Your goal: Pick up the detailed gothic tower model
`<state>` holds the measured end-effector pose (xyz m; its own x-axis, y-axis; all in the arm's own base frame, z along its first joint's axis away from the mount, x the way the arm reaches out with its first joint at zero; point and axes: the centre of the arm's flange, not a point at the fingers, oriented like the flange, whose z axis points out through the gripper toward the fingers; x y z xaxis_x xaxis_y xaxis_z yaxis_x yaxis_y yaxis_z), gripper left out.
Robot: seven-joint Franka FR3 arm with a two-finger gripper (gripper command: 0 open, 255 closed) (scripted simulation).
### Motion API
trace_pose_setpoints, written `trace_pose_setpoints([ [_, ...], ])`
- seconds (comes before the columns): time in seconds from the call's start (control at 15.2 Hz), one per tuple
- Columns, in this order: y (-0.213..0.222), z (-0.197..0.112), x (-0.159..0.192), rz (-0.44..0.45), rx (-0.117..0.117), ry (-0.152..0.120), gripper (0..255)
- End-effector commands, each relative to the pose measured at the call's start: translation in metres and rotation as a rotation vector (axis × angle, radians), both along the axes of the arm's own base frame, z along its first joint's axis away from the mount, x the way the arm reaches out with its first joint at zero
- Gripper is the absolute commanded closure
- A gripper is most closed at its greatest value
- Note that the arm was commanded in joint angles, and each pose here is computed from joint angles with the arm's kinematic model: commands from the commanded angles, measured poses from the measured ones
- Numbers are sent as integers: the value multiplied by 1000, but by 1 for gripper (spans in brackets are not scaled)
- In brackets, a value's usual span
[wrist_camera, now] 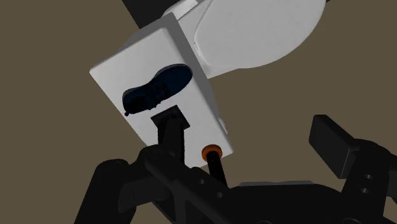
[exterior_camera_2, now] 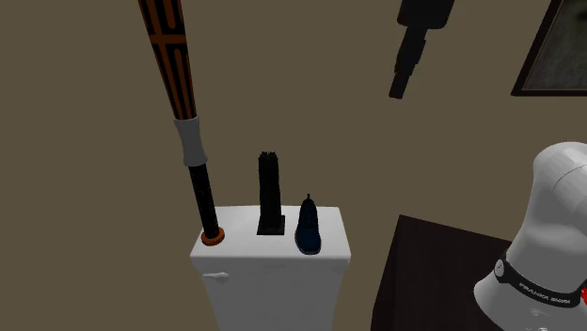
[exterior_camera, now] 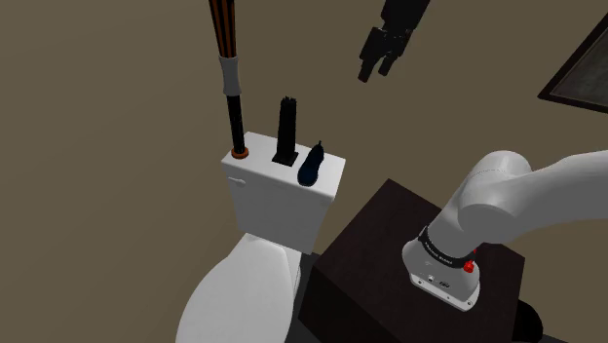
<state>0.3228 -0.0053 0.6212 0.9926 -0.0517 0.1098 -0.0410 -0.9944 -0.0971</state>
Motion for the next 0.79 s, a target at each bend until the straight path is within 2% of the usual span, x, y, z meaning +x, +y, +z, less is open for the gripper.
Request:
trace_pose_setpoints([
  [0.0, 0, 0, 0, 0, 0, 0, 0],
  [0.73, -25, -74, 128, -24, -21, 51, 0],
])
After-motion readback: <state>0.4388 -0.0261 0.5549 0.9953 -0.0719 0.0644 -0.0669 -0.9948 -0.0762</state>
